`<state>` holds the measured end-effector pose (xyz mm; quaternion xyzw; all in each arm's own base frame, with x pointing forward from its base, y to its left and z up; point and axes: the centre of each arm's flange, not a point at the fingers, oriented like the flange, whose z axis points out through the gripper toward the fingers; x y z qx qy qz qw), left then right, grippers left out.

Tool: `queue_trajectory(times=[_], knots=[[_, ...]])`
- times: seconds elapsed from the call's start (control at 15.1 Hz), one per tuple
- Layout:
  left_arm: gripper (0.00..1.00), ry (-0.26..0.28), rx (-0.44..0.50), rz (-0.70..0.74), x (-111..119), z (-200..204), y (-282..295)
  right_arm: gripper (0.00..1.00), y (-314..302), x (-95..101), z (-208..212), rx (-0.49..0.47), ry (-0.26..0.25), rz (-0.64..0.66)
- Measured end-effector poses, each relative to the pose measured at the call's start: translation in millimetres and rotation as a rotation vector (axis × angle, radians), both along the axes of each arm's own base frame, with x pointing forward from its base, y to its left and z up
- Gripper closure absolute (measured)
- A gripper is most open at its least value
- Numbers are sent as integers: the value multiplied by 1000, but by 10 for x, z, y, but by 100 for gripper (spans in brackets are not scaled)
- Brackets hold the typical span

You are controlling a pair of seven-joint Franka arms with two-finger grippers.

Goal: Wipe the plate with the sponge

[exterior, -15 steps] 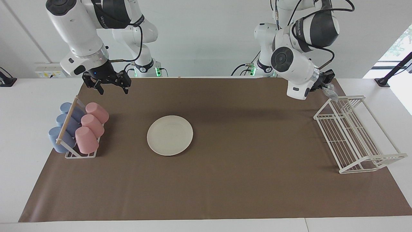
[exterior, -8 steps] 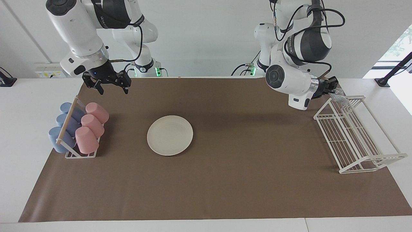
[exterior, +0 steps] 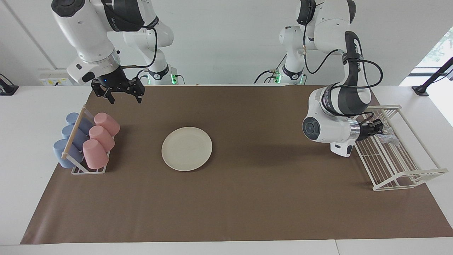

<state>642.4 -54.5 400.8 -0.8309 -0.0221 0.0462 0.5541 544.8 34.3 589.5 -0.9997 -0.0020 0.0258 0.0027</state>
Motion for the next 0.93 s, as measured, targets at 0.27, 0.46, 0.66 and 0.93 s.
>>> queue_trajectory(times=[0.27, 0.46, 0.66, 0.93], knots=[[93, -40, -10, -7, 5, -96, -2, 0, 0, 0, 0, 0, 0, 0], [93, -53, -18, -4, 6, -175, 78, 0, 0, 0, 0, 0, 0, 0], [93, -62, -28, -5, 30, -185, 151, 0, 0, 0, 1, 0, 0, 0], [91, -68, -35, -10, 46, -191, 175, 0, 0, 0, 1, 0, 0, 0]])
